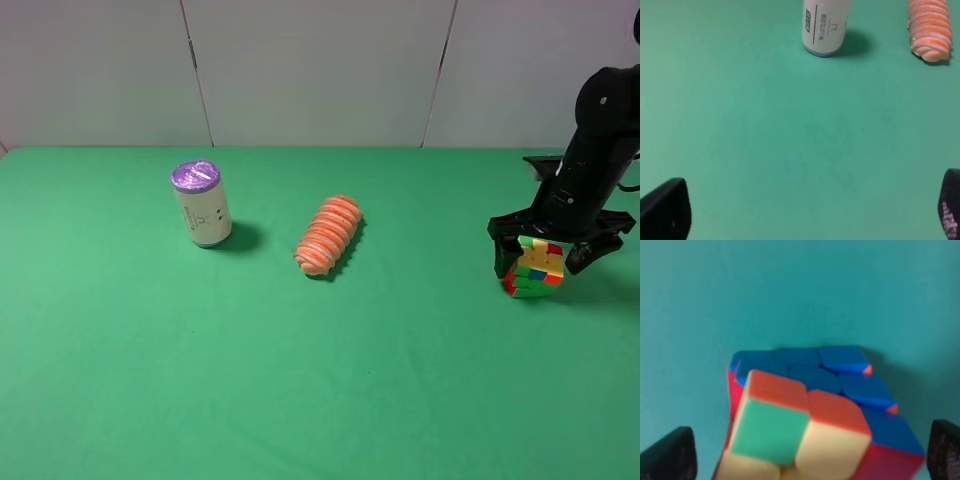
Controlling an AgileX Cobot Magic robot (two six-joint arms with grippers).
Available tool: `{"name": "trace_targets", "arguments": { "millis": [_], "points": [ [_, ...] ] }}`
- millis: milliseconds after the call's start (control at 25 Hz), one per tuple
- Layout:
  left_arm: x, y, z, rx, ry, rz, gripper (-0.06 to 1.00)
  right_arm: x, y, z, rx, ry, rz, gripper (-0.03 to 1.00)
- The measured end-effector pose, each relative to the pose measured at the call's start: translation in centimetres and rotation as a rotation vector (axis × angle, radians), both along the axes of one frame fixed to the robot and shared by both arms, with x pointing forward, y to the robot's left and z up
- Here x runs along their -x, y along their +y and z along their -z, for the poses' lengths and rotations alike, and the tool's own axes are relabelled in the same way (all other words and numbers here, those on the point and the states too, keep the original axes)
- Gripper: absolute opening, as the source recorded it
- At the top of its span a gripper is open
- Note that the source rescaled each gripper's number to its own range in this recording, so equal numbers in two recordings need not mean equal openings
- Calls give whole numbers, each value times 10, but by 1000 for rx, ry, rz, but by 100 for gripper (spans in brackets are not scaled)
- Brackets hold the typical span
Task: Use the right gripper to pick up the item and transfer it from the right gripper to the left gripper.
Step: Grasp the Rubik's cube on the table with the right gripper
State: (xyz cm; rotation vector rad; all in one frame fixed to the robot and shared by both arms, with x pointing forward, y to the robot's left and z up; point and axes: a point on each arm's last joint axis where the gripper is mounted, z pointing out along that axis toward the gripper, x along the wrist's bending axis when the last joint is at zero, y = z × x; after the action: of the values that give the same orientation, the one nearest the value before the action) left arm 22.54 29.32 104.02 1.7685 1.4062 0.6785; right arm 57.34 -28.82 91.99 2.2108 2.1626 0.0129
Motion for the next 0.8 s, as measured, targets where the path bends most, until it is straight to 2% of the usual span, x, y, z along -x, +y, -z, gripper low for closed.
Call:
{"name": "trace_targets", "arguments": {
  "millis": [480,520,560,640,680,720,800],
  "points": [
    [0,0,0,0,0,0,97,-2,0,13,0,24,0,98],
    [0,0,0,0,0,0,97,-2,0,13,0,22,0,91],
    [0,0,0,0,0,0,97,-2,0,13,-1,21,0,78],
    [0,0,0,0,0,0,97,-3,0,13,-1,16,-4,43],
    [0,0,0,0,0,0,97,-3,0,13,-1,16,-9,19],
    [0,0,0,0,0,0,97,-3,0,13,0,16,-17,0],
    [0,0,0,0,0,0,97,-3,0,13,0,15,-23,1]
  ]
}}
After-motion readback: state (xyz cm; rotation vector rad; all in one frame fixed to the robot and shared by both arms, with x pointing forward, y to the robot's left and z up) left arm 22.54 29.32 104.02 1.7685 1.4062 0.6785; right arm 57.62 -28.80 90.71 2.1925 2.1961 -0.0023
